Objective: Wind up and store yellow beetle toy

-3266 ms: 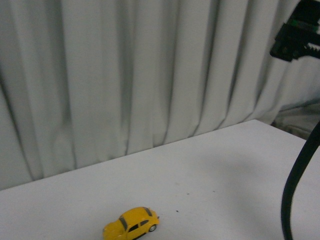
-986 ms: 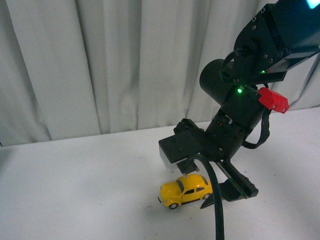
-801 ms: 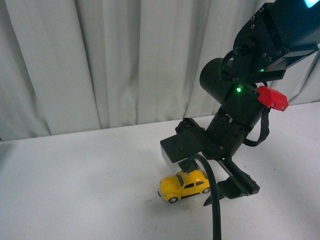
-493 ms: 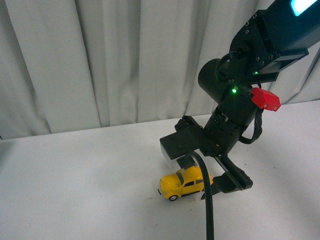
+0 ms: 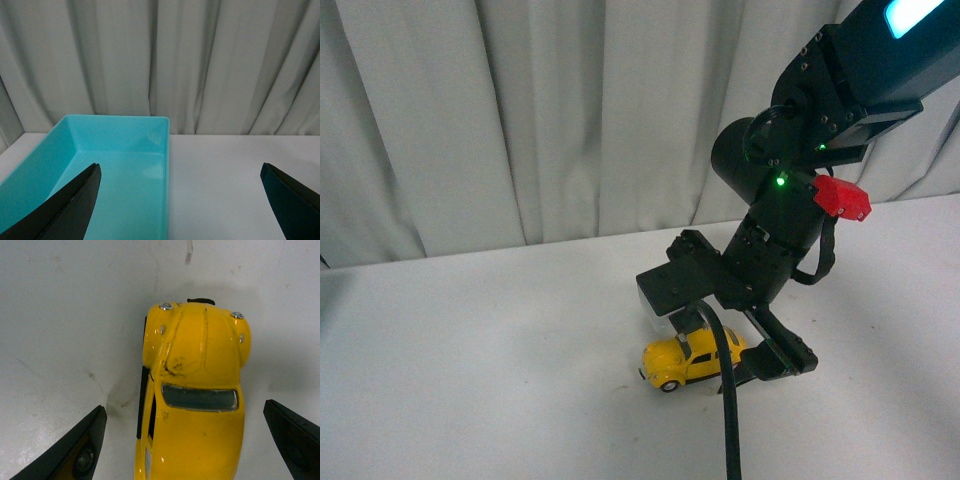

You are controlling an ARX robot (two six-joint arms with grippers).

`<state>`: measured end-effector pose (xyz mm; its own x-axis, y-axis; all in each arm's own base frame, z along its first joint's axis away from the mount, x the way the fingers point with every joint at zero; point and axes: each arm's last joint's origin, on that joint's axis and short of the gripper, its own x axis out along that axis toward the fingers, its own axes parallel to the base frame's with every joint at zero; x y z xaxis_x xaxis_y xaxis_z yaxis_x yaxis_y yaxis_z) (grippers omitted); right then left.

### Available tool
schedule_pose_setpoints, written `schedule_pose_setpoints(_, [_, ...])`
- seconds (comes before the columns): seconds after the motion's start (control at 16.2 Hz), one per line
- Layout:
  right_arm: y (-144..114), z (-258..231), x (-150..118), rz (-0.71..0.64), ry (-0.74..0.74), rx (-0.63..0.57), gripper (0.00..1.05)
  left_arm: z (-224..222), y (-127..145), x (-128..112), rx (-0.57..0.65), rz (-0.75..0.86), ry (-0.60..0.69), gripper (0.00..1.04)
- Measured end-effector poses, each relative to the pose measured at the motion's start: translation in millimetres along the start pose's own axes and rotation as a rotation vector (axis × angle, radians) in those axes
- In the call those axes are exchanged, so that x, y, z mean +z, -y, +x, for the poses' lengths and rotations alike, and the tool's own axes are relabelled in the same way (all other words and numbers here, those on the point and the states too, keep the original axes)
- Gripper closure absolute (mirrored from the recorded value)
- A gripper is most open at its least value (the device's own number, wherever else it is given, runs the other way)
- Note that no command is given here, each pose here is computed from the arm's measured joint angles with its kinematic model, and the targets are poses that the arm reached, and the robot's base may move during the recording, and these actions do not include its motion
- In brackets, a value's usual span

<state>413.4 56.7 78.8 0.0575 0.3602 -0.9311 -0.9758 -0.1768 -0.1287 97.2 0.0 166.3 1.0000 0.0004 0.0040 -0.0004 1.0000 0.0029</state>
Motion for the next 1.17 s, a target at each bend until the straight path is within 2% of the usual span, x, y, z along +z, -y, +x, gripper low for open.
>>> schedule_pose_setpoints(0.06, [-0.3, 2.5, 0.1, 0.000, 0.000, 0.006, 0.10, 0.0, 0.0, 0.0, 0.000, 0.000, 0.000, 0.07])
schedule_pose_setpoints(0.31, [-0.2, 4.3, 1.0, -0.004, -0.004, 0.010, 0.51, 0.0, 0.0, 0.0, 0.000, 0.000, 0.000, 0.07])
schedule_pose_setpoints(0.37, [-0.1, 4.0, 1.1, -0.003, -0.003, 0.012, 0.58, 0.0, 0.0, 0.0, 0.000, 0.000, 0.000, 0.07])
schedule_pose_setpoints(0.49, [0.1, 3.6, 1.3, -0.002, -0.002, 0.013, 0.62, 0.0, 0.0, 0.0, 0.000, 0.000, 0.000, 0.07])
schedule_pose_setpoints(1.17, [-0.3, 3.7, -3.1, 0.102, -0.013, -0.001, 0.63, 0.0, 0.0, 0.0, 0.000, 0.000, 0.000, 0.07])
